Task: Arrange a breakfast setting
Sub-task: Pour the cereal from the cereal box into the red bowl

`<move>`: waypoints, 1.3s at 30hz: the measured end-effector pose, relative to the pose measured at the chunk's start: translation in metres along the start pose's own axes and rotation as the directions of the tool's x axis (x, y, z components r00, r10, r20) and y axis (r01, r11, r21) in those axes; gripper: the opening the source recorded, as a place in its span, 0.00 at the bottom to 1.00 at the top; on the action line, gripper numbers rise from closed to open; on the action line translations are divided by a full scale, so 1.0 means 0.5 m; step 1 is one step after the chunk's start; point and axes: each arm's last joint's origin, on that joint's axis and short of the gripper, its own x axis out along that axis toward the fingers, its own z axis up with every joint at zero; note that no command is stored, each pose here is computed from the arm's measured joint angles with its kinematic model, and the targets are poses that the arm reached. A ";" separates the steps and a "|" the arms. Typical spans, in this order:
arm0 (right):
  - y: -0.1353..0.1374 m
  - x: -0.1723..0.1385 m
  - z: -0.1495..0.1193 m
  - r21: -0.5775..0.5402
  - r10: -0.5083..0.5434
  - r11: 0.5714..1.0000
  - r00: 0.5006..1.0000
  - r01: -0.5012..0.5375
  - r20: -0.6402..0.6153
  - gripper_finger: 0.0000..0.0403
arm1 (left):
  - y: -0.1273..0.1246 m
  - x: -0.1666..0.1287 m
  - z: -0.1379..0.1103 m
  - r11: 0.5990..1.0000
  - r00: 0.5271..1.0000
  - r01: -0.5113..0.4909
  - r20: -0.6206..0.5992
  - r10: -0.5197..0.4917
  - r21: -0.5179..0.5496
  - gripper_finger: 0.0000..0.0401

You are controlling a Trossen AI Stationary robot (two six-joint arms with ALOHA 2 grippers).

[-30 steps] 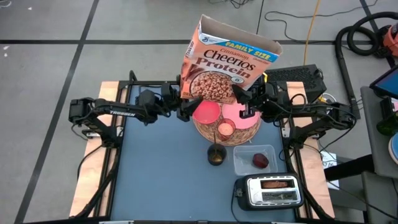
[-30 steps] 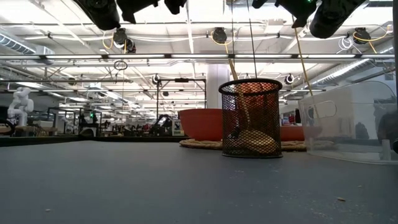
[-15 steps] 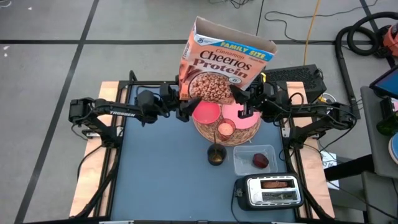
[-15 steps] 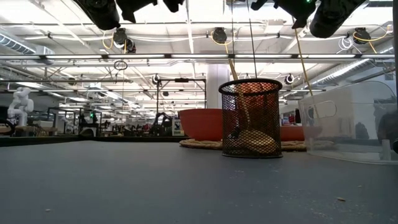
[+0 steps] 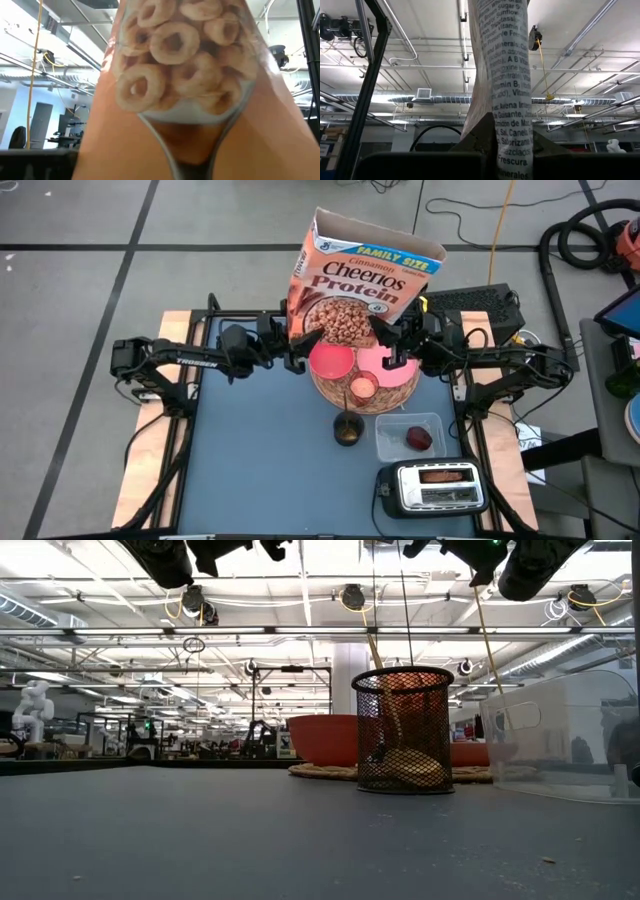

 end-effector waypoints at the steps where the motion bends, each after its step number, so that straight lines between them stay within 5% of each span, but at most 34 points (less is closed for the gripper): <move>1: 0.000 0.000 0.000 0.007 0.000 1.000 1.000 0.000 0.000 0.06 | 0.000 0.000 0.000 1.000 1.000 0.000 0.000 0.000 0.001 0.56; 13: 0.000 0.000 0.000 0.023 -0.001 1.000 1.000 0.001 -0.001 0.09 | 0.000 0.000 0.000 1.000 1.000 -0.008 0.000 0.008 0.007 0.58; 29: -0.002 -0.001 -0.011 0.040 -0.019 0.999 0.994 0.023 -0.110 0.59 | 0.001 0.000 -0.001 1.000 1.000 -0.010 -0.003 0.010 0.010 0.59; 39: 0.007 -0.016 0.032 -0.023 -0.047 0.999 0.951 0.042 -0.307 0.68 | 0.009 -0.001 0.027 0.999 1.000 -0.025 -0.017 0.026 0.019 0.59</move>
